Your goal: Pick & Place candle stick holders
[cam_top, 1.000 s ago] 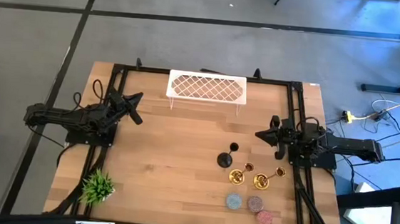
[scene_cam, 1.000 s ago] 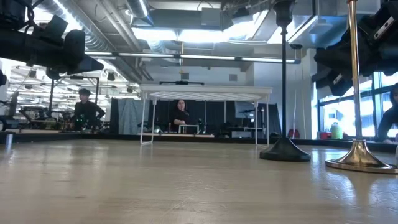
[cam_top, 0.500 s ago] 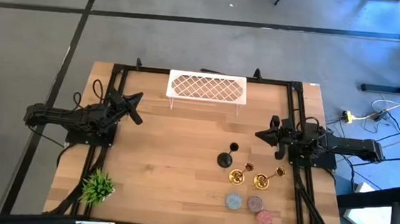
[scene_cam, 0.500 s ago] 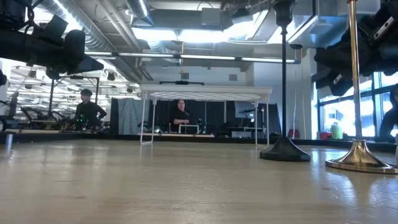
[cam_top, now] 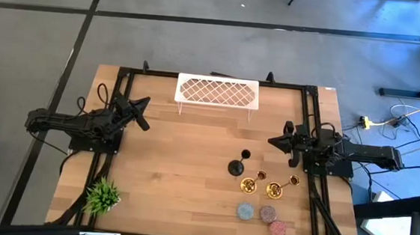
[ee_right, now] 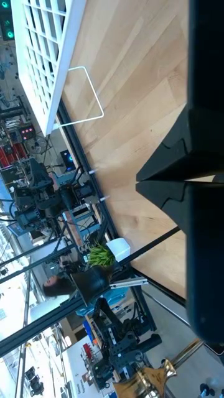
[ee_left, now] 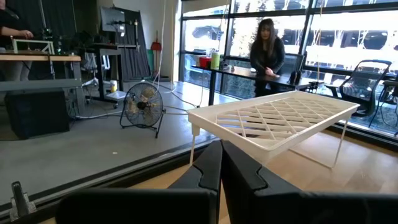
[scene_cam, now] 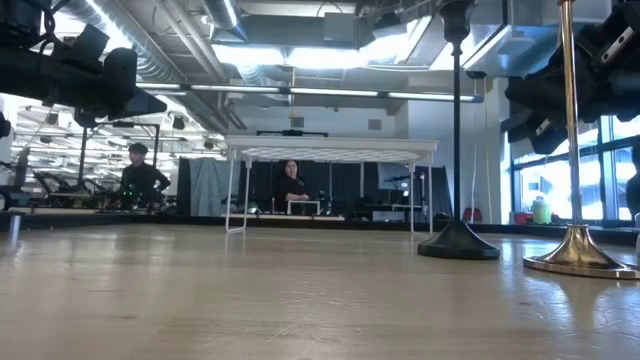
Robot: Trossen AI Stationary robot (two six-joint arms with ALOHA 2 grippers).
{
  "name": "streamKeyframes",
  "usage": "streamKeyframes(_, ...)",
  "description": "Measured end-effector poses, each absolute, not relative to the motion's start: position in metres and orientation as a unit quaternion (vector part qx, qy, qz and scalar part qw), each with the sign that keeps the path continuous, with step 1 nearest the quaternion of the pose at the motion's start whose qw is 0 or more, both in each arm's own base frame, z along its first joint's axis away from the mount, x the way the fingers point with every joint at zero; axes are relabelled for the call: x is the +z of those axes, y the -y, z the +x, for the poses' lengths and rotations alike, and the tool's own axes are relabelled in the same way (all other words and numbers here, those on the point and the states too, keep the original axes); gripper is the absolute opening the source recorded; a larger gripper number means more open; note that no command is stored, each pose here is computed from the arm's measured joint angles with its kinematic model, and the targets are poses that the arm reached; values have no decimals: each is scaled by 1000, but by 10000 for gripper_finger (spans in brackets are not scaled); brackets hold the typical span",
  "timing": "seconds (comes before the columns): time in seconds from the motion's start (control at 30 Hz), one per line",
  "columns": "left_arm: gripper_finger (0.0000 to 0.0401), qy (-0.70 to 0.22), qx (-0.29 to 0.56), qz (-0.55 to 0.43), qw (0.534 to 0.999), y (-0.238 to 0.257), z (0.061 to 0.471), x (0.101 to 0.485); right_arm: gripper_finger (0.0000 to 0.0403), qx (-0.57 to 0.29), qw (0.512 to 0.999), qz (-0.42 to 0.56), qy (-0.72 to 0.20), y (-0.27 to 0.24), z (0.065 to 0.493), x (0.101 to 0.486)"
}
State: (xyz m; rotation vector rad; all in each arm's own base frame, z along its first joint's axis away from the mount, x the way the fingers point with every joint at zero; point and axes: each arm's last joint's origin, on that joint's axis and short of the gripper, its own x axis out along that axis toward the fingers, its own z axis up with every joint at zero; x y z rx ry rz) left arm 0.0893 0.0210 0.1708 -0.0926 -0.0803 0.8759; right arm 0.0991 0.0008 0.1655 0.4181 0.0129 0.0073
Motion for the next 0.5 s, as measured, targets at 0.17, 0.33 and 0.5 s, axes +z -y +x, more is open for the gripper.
streamKeyframes(0.17, 4, 39, 424, -45, 904, -21, 89, 171, 0, 8, 973, 228, 11, -1, 99, 169)
streamKeyframes(0.33, 4, 39, 424, -45, 904, -21, 89, 171, 0, 13, 959, 280, 37, -1, 99, 174)
streamKeyframes(0.5, 4, 39, 424, -45, 904, -21, 89, 171, 0, 2, 949, 300, 94, 1, 98, 184)
